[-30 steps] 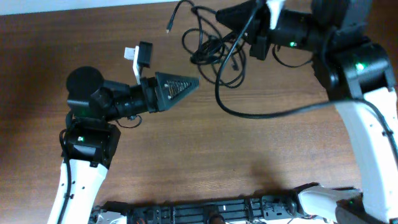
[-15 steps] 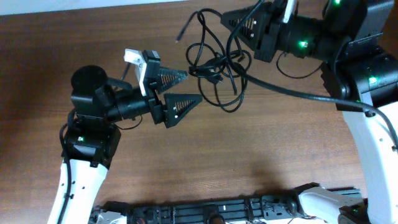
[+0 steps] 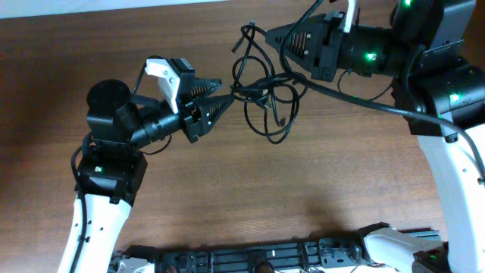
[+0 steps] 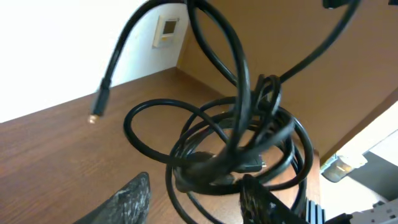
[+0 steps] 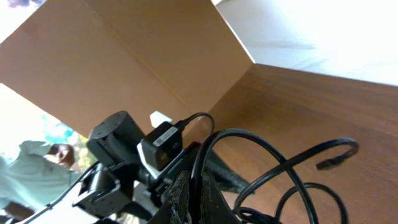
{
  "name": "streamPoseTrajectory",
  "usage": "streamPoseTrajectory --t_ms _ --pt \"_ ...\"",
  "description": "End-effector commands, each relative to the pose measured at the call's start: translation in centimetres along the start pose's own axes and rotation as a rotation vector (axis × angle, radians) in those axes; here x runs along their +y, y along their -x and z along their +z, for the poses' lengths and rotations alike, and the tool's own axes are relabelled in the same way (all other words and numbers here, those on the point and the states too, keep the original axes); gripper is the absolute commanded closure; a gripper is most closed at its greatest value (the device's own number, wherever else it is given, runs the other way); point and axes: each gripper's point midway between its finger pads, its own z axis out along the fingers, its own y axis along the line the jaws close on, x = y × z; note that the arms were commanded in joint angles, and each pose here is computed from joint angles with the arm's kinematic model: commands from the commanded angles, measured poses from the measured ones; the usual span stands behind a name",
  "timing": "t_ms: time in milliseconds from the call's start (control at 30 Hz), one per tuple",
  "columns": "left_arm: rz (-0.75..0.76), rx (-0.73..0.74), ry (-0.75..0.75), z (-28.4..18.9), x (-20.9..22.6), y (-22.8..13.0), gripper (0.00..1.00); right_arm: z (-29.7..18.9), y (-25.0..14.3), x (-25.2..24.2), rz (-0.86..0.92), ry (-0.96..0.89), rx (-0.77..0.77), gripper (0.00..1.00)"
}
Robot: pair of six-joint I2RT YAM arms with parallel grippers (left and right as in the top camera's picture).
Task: Untangle cables
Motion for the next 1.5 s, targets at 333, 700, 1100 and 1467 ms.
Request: streamPoseTrajectory --t_ms 333,700,1100,1467 --pt "0.056 -0.027 0.008 -0.1 -0.4 1.0 0.77 -0.3 -0.7 1.5 0.097 0.048 0.033 0.96" --pt "0.079 -0.042 -0.008 0.1 -0.9 1.5 0.31 -0.3 -1.5 1.1 0.151 0.035 0.06 0.96" --pt "0.081 -0.043 -0.014 0.1 -1.0 1.5 0.21 2.3 -3.6 2.9 0.17 0.104 0.153 0.96" --pt "0.087 -0.032 -0.05 0.1 -1.6 1.2 1.0 3.2 -3.3 1.6 0.19 0.071 0.145 0.96"
